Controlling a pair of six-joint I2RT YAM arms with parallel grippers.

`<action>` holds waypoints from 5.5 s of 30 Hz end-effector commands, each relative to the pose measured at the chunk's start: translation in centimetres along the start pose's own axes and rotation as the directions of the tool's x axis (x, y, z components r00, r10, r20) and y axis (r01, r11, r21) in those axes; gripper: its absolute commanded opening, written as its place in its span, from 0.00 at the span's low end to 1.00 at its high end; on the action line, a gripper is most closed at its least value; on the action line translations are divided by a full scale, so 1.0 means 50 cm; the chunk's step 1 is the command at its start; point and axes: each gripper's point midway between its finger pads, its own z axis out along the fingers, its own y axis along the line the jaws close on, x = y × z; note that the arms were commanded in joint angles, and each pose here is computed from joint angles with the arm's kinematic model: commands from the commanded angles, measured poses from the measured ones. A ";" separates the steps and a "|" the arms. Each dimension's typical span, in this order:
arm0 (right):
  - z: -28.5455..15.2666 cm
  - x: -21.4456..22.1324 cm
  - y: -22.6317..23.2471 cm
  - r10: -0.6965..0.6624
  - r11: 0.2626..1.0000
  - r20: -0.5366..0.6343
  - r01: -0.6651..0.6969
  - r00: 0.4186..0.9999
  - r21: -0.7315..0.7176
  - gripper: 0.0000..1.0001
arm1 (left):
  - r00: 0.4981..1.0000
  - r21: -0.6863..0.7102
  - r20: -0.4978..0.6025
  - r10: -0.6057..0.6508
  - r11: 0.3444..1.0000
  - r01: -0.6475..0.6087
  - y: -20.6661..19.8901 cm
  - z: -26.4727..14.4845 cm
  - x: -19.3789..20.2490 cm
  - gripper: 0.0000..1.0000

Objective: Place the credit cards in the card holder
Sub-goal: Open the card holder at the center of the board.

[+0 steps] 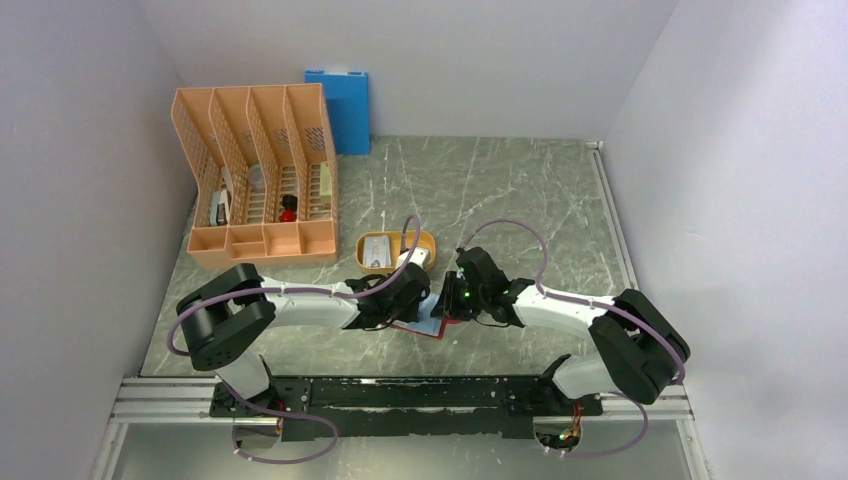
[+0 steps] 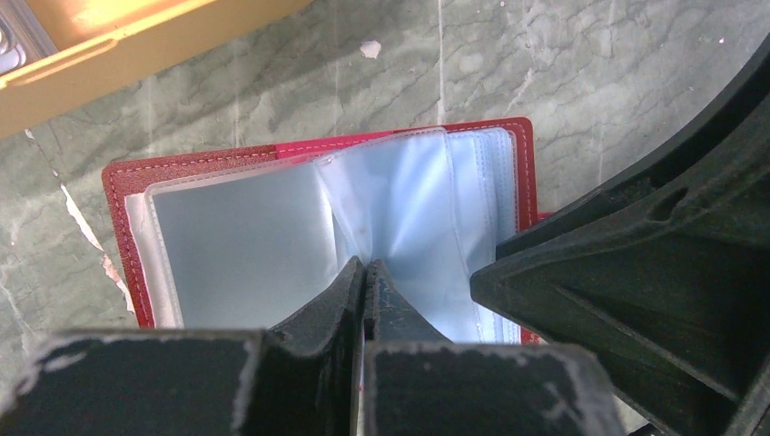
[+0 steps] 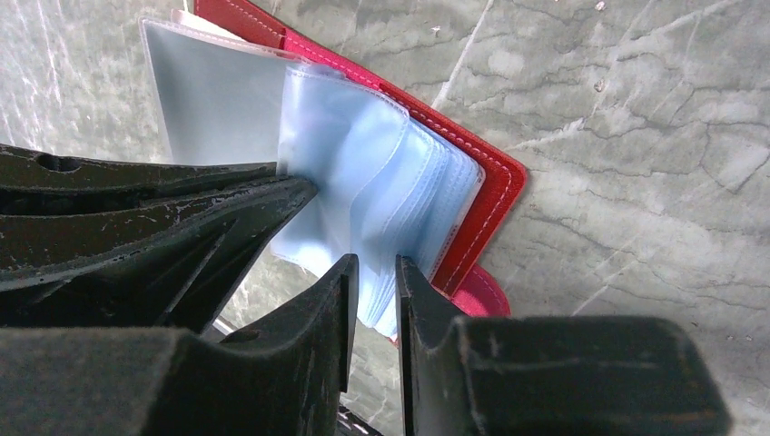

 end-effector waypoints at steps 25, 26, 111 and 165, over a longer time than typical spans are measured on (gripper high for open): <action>0.003 -0.019 0.015 -0.023 0.999 0.015 0.023 1.000 -0.022 0.34 | 0.999 0.005 -0.048 0.002 1.000 -0.002 0.016 -0.012 0.020 0.05; 0.003 -0.021 0.015 -0.022 1.000 0.018 0.022 1.000 -0.021 0.35 | 0.999 0.008 -0.045 0.001 1.000 -0.001 0.015 -0.013 0.019 0.05; 0.024 -0.045 0.136 -0.081 0.981 0.005 0.081 0.997 -0.176 0.57 | 0.999 0.143 0.042 -0.006 0.990 0.000 0.000 -0.134 -0.026 0.55; 0.058 -0.025 0.051 -0.076 0.997 -0.015 0.075 0.997 -0.007 0.34 | 0.996 -0.121 0.063 -0.068 0.990 0.075 0.135 -0.089 0.023 0.41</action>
